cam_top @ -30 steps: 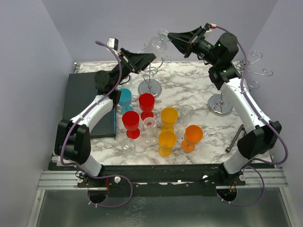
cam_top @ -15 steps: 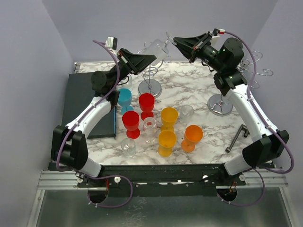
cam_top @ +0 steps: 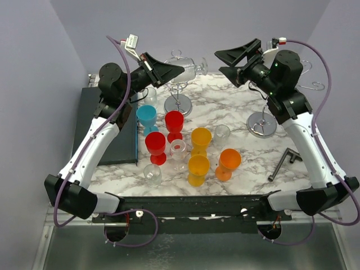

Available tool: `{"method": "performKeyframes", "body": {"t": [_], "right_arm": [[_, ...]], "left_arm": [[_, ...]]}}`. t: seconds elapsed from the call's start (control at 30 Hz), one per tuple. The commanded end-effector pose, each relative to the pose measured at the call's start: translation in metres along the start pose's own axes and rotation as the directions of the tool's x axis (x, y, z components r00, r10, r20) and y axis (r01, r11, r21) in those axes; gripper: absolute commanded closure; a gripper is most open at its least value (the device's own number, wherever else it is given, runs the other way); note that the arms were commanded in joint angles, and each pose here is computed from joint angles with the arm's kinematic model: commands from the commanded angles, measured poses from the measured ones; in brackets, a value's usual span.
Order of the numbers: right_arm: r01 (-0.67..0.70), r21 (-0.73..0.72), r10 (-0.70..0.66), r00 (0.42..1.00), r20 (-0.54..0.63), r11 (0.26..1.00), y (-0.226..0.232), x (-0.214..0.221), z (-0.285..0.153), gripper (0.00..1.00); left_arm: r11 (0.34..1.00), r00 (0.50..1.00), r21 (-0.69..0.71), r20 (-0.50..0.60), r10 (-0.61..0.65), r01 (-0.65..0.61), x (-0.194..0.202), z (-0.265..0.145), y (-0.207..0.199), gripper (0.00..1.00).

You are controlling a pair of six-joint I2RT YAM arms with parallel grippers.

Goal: Take the wine glass off the wine glass rack
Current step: Place the wine glass at the center of the board.

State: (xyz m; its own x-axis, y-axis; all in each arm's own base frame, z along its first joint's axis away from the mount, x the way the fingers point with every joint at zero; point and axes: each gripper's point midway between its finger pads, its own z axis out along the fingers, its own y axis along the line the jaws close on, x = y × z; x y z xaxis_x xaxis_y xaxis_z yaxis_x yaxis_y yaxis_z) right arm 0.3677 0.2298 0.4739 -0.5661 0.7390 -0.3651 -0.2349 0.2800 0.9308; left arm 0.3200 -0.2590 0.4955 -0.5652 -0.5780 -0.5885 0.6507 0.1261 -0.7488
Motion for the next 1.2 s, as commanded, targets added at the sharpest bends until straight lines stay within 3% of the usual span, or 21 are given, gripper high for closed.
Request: {"method": "performKeyframes", "body": {"t": [0.0, 0.07, 0.33, 0.57, 0.9, 1.17], "right_arm": [[0.177, 0.106, -0.186, 0.979, 0.083, 0.979, -0.006, -0.017, -0.025, 0.08], [0.221, 0.135, -0.233, 0.97, 0.076, 0.966, -0.008, -0.018, -0.028, 0.0], [0.366, 0.22, -0.383, 0.923, 0.036, 0.904, -0.019, -0.024, -0.038, 0.0], [0.424, 0.235, -0.437, 0.9, 0.005, 0.875, -0.026, -0.022, -0.041, 0.0], [0.456, 0.263, -0.46, 0.886, -0.049, 0.85, -0.043, -0.018, -0.034, 0.0], [0.459, 0.28, -0.467, 0.883, -0.039, 0.843, -0.047, -0.02, -0.039, 0.0]], "left_arm": [[0.974, 0.995, -0.222, -0.099, 0.025, -0.046, 0.017, -0.021, 0.021, 1.0], [0.961, 0.99, -0.269, -0.136, 0.024, -0.06, 0.025, -0.029, 0.024, 1.0], [0.891, 0.964, -0.432, -0.267, 0.019, -0.138, 0.06, -0.072, 0.029, 1.0], [0.831, 0.932, -0.523, -0.362, -0.015, -0.19, 0.099, -0.115, 0.028, 1.0], [0.811, 0.828, -0.531, -0.55, -0.109, -0.246, 0.158, -0.164, 0.022, 1.0], [0.778, 0.755, -0.55, -0.637, -0.156, -0.303, 0.187, -0.189, 0.032, 1.0]]}}
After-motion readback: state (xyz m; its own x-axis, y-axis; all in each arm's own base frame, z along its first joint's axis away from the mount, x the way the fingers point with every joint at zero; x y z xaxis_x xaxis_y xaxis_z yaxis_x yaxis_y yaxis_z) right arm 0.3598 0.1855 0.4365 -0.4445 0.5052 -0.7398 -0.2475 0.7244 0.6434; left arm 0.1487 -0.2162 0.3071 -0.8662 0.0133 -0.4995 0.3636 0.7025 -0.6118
